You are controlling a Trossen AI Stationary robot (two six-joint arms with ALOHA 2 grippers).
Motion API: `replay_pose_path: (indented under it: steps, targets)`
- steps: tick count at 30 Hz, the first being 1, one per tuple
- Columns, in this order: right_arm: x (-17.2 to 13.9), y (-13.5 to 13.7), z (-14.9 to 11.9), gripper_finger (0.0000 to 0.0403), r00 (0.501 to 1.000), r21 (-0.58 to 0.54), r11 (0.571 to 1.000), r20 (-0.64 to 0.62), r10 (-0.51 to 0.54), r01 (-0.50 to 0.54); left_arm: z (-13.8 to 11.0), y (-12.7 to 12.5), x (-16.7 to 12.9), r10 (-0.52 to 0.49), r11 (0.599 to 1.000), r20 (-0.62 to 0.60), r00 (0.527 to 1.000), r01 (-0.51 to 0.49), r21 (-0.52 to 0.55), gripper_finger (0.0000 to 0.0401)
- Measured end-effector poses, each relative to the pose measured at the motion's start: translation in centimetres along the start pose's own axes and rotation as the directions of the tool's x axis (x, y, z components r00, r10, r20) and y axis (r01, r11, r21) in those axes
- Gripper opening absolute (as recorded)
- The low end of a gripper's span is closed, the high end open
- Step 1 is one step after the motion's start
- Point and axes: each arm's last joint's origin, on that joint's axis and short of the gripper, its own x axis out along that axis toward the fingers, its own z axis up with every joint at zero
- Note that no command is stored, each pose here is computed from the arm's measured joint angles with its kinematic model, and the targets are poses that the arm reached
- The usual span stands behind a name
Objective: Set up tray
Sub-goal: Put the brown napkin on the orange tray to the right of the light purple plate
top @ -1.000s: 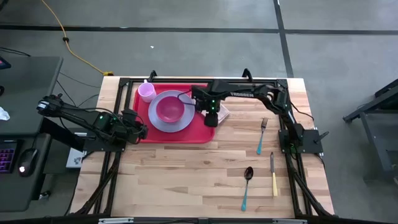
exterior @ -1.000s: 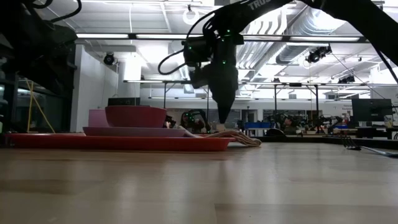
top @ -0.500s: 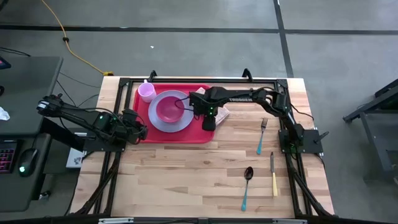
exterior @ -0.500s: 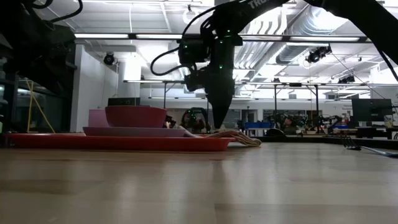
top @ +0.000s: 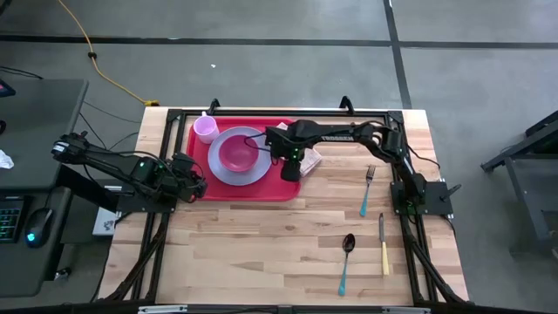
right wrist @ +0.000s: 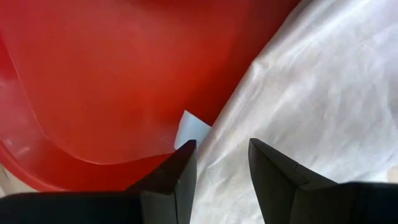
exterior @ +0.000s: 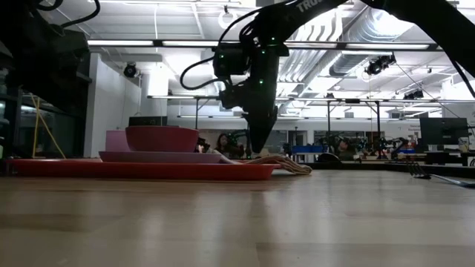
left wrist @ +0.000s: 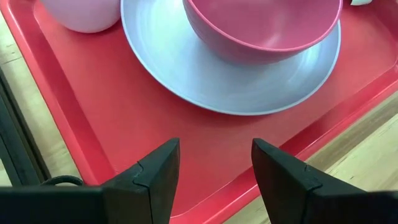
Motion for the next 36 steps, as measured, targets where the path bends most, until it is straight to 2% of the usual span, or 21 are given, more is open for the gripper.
replay_pose_path:
  steps: [7, 22, 29, 36]
  targets:
    - [2.5, 0.2, -0.2, 0.0124, 0.996, 0.013, 1.000, -0.084, 0.013, -0.012, 0.0, 0.0, 0.0, -0.002, 1.000, 0.000, 1.000, 0.002, 0.016, 0.0227]
    - [2.7, 0.5, -0.1, 0.0124, 0.996, 0.000, 0.999, -0.085, -0.039, 0.039, 0.0, 0.0, 0.0, -0.001, 0.999, 0.001, 1.000, 0.001, 0.035, 0.0227]
    - [4.0, 0.9, -0.1, 0.0124, 0.993, -0.005, 0.999, -0.111, -0.050, 0.050, 0.0, 0.0, 0.0, 0.000, 0.999, 0.001, 1.000, 0.000, 0.045, 0.0227]
    - [4.9, 1.7, -0.2, 0.0120, 0.983, -0.033, 0.993, -0.140, -0.121, 0.117, 0.0, 0.0, 0.0, 0.000, 0.999, 0.002, 1.000, 0.000, 0.044, 0.0227]
